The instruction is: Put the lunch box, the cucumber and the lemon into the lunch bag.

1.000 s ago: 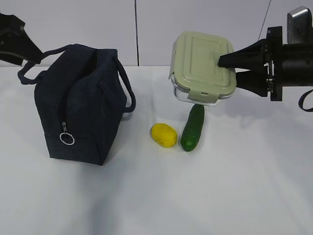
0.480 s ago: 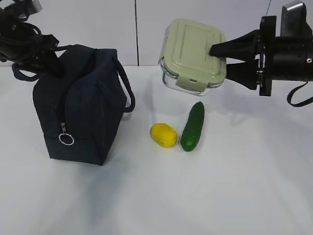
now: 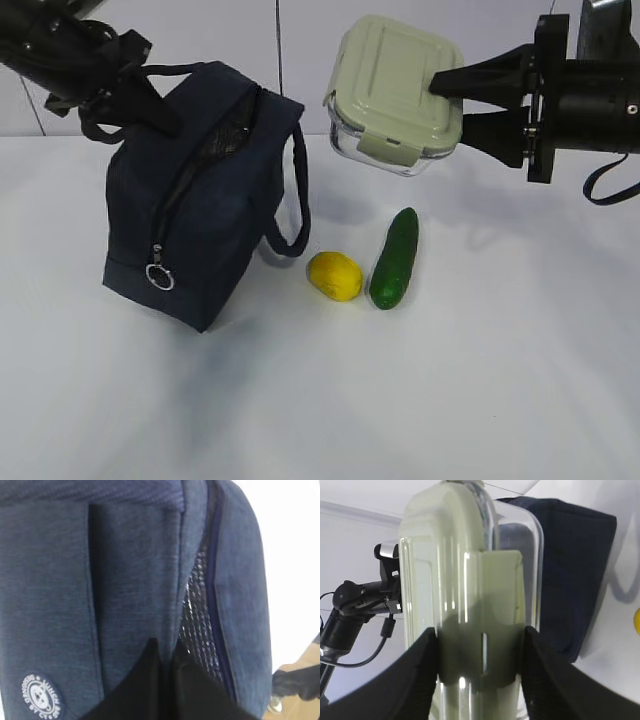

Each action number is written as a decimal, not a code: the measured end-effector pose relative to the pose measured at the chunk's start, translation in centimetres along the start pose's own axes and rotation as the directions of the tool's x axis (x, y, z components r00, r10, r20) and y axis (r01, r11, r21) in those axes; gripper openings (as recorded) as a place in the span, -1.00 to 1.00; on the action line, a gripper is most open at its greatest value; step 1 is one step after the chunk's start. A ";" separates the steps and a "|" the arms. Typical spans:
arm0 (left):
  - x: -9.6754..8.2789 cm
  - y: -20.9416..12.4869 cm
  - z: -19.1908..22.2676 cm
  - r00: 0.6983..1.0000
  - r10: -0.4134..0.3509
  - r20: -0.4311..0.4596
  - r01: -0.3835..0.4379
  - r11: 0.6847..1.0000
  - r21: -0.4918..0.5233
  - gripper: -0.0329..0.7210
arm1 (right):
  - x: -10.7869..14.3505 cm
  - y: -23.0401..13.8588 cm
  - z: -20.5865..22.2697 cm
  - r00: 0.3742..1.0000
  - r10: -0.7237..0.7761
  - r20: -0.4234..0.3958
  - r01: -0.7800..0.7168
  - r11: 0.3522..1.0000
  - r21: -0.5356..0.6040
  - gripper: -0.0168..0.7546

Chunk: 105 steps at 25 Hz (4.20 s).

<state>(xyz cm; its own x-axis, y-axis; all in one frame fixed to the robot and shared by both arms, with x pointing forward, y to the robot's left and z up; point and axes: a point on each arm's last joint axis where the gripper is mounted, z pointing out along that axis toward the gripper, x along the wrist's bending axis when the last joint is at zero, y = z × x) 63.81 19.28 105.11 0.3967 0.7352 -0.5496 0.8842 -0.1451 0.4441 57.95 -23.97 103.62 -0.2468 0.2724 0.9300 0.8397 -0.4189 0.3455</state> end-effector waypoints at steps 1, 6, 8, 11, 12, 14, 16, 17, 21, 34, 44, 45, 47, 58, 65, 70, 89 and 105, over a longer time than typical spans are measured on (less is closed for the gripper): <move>-0.5 0.0 0.3 1.000 0.011 0.006 -0.011 1.000 0.006 -0.93 | 0.2 0.1 0.1 1.000 -0.004 -0.004 0.004 1.000 0.000 0.02; -2.7 0.1 2.0 1.000 -0.002 0.010 0.003 1.000 -0.014 -0.94 | 1.1 0.2 0.8 0.999 -0.025 -0.026 0.026 1.000 0.014 0.02; -3.7 0.2 2.6 1.000 -0.015 0.027 0.016 1.000 -0.025 -0.94 | 1.3 -0.2 1.3 0.999 -0.027 -0.032 0.028 0.999 0.030 0.02; -4.6 0.1 3.1 0.998 -0.027 0.054 0.029 0.999 -0.029 -0.94 | 1.5 -0.6 1.8 0.999 -0.027 -0.040 0.028 0.998 0.049 0.02; -4.9 0.1 3.3 0.998 -0.026 0.061 0.028 0.999 -0.026 -0.94 | 1.6 -0.7 2.0 0.999 -0.024 -0.041 0.027 0.998 0.053 0.02; -5.2 0.0 3.4 0.997 -0.025 0.068 0.027 0.999 -0.023 -0.94 | 1.7 -0.9 2.2 0.999 -0.019 -0.044 0.022 0.998 0.062 0.02; -5.5 0.0 3.6 0.996 -0.031 0.081 0.033 0.999 -0.025 -0.94 | 1.8 -1.2 2.5 0.999 -0.018 -0.048 0.021 0.997 0.073 0.02; -5.7 0.0 3.6 0.995 -0.036 0.091 0.039 0.999 -0.026 -0.94 | 1.9 -1.3 2.6 0.999 -0.016 -0.050 0.020 0.997 0.078 0.02; -6.0 0.2 3.6 0.991 -0.058 0.119 0.062 0.997 -0.035 -0.94 | 1.9 -1.7 3.4 0.999 -0.022 -0.026 0.024 0.997 0.080 0.02; -6.4 0.0 3.5 0.983 -0.075 0.168 0.078 0.997 -0.014 -0.94 | -2.6 -1.4 4.7 0.993 0.076 0.095 -0.080 0.996 0.047 0.02; -8.4 -0.1 4.5 0.969 -0.053 0.243 0.061 0.998 -0.026 -0.94 | -4.7 -1.6 5.5 0.983 0.136 0.122 -0.143 0.988 0.055 0.02; -8.6 -0.1 4.6 0.969 -0.047 0.242 0.056 0.998 -0.032 -0.94 | -4.6 -1.5 5.7 0.984 0.131 0.118 -0.138 0.989 0.057 0.02; -8.9 0.0 4.9 0.969 -0.046 0.242 0.059 0.997 -0.048 -0.94 | -3.9 -1.4 6.4 0.989 0.110 0.102 -0.118 0.991 0.071 0.01; -7.7 0.6 7.4 0.946 -0.156 0.283 0.185 0.980 -0.076 -0.94 | -2.8 -1.0 8.9 0.990 0.032 0.141 -0.041 0.997 0.061 0.01; -7.3 0.5 8.1 0.943 -0.164 0.288 0.191 0.979 -0.070 -0.94 | -4.4 -1.9 10.1 0.985 0.062 0.163 -0.078 0.993 0.092 0.01; -7.3 0.6 8.1 0.946 -0.155 0.283 0.185 0.979 -0.081 -0.94 | -4.1 -1.6 10.3 0.987 0.052 0.153 -0.066 0.994 0.092 0.01; -7.0 1.0 8.1 0.956 -0.141 0.258 0.180 0.975 -0.132 -0.94 | -4.7 -2.7 12.8 0.984 0.050 0.174 -0.070 0.991 0.116 0.01; -6.7 1.2 8.1 0.961 -0.139 0.238 0.179 0.972 -0.155 -0.94 | -5.4 -3.2 13.7 0.980 0.058 0.188 -0.082 0.989 0.125 0.06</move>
<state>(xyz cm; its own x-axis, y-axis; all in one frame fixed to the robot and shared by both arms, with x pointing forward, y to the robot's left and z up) 64.18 8.78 103.55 0.3169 0.5698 -0.7582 0.8919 0.0929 0.4426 63.20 -12.19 95.78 -0.1025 0.4061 0.9081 0.9109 -0.3285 0.2497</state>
